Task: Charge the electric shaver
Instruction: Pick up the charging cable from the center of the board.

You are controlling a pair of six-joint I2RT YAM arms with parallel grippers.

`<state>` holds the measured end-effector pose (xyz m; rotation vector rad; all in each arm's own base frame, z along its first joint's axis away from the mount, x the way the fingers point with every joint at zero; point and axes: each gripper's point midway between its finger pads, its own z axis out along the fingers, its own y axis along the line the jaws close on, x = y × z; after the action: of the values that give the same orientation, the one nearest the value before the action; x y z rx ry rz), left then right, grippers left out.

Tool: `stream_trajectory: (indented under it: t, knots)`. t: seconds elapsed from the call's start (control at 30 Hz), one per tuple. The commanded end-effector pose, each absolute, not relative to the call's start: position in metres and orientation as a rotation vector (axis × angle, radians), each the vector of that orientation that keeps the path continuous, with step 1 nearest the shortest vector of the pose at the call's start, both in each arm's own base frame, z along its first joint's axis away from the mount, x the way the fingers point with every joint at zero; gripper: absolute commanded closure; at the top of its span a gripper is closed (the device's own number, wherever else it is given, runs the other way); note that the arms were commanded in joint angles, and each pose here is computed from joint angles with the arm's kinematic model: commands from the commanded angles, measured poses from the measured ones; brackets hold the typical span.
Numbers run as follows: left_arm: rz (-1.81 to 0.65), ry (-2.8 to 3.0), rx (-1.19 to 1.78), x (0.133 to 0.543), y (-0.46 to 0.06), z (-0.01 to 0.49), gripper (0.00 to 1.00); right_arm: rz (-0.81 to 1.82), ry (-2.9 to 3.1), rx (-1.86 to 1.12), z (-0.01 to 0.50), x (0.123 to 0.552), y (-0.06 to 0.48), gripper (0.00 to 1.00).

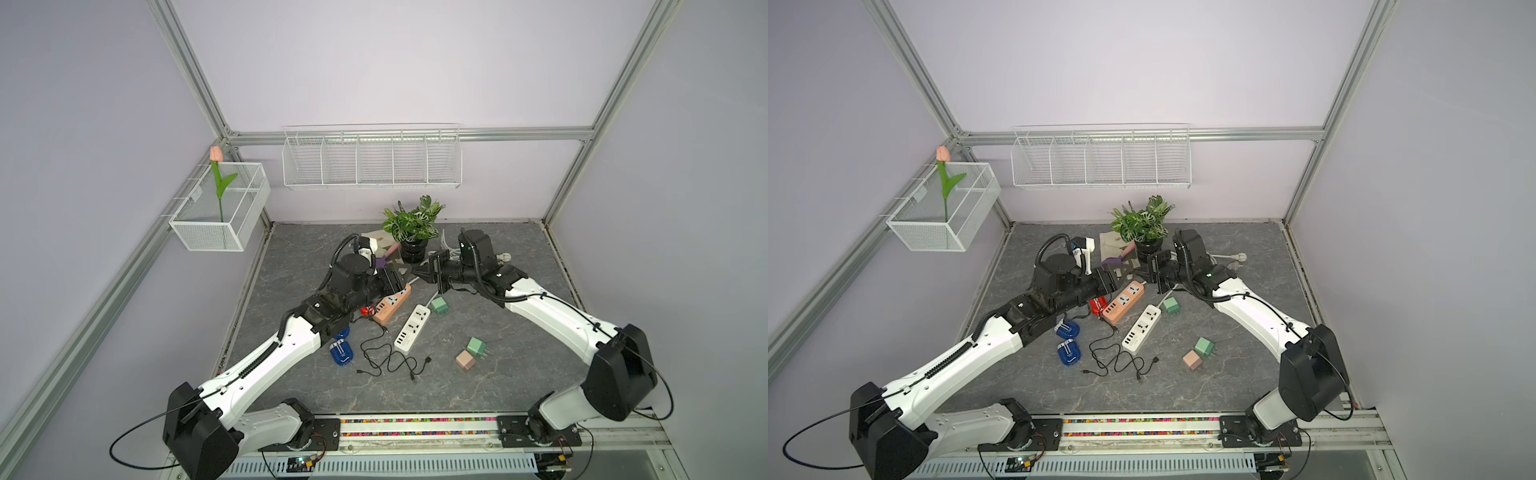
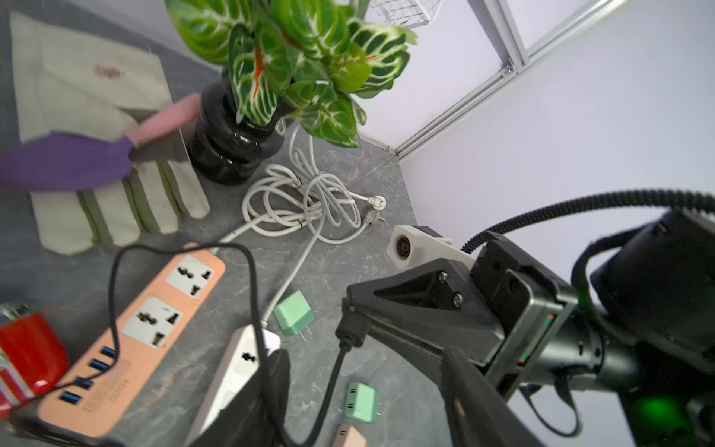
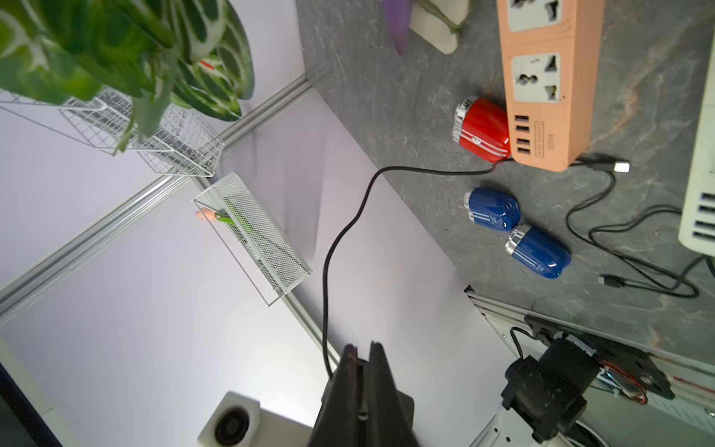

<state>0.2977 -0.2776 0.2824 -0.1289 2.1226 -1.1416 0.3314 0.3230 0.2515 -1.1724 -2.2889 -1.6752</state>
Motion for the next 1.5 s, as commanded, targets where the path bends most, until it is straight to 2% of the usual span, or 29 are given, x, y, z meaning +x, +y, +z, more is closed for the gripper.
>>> stream_trajectory:
  t: [0.0,0.1,0.2,0.4,0.53,0.67,0.83,1.27,1.43,1.47]
  knots:
    - [-1.348,2.171,-0.45,0.309,-0.271,0.288,0.34,-1.876,-2.31,-1.121,0.275,0.342,0.319,0.93]
    - [-1.546,2.221,-0.667,0.324,-0.269,0.283,0.39,-1.948,-2.321,-1.09,0.279,0.347,0.319,0.93]
    - [-1.778,2.257,-0.74,0.328,-0.287,0.285,0.43,-2.002,-2.336,-1.054,0.284,0.351,0.321,0.93]
    - [-1.966,2.184,-0.854,0.335,-0.298,0.297,0.47,-2.035,-2.356,-1.036,0.281,0.354,0.321,0.93]
    - [-1.989,2.171,-0.87,0.337,-0.3,0.303,0.5,-2.051,-2.349,-1.039,0.28,0.358,0.32,0.93]
    - [-2.023,2.181,-0.846,0.337,-0.306,0.305,0.62,-2.056,-2.348,-1.041,0.279,0.359,0.322,0.93]
    - [-2.005,2.244,-0.848,0.332,-0.309,0.294,0.66,-2.074,-2.337,-1.057,0.279,0.365,0.322,0.93]
    - [-2.01,2.254,-0.833,0.336,-0.313,0.289,0.99,-2.069,-2.307,-1.083,0.276,0.364,0.323,0.93]
    - [-2.002,2.247,-0.839,0.336,-0.311,0.288,1.0,-2.054,-2.318,-1.096,0.274,0.363,0.321,0.93]
    - [-1.996,2.245,-0.84,0.336,-0.31,0.288,1.0,-2.033,-2.328,-1.109,0.271,0.362,0.319,0.86]
